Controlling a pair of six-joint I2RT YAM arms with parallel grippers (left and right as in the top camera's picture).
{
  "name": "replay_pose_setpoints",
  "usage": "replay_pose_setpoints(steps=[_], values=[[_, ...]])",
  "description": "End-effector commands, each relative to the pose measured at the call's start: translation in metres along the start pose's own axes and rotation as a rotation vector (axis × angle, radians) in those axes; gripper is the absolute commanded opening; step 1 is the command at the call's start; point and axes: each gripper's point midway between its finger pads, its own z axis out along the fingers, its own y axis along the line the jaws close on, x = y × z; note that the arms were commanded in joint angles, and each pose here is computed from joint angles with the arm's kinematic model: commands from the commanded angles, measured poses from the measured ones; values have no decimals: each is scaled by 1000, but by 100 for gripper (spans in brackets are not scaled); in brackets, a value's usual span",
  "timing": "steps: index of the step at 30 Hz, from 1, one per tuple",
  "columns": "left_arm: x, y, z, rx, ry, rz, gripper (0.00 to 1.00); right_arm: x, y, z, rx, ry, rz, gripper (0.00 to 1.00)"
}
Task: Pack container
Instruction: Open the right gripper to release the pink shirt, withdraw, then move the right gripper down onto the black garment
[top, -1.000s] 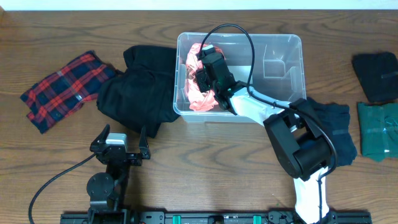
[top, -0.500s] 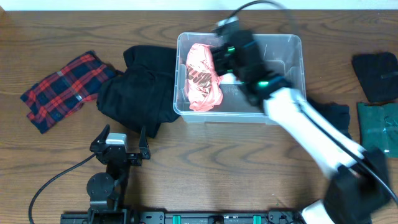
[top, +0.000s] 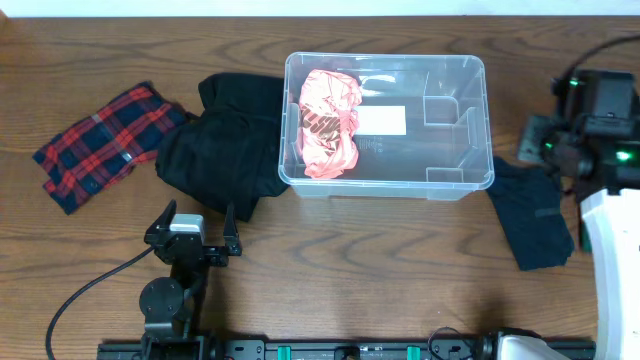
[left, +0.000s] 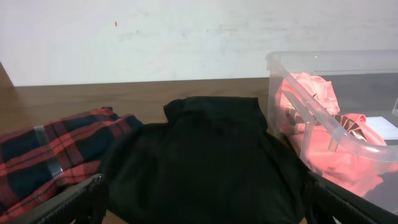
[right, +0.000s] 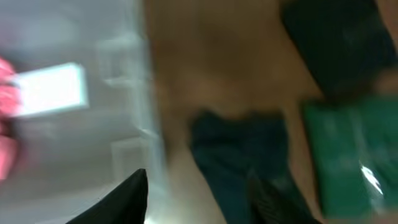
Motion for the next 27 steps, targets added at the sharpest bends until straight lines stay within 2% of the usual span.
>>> replay_pose_setpoints(steps=[1,2,15,27], values=[[17,1,2,-2,44,-12,98,19,-22,19,15,125,80,12],[17,1,2,-1,44,-12,98,23,-25,24,18,155,92,1],[17,1,2,-2,44,-12,98,77,-16,65,-53,487,140,1],[17,1,2,-2,44,-12,98,100,-28,94,2,620,130,1]])
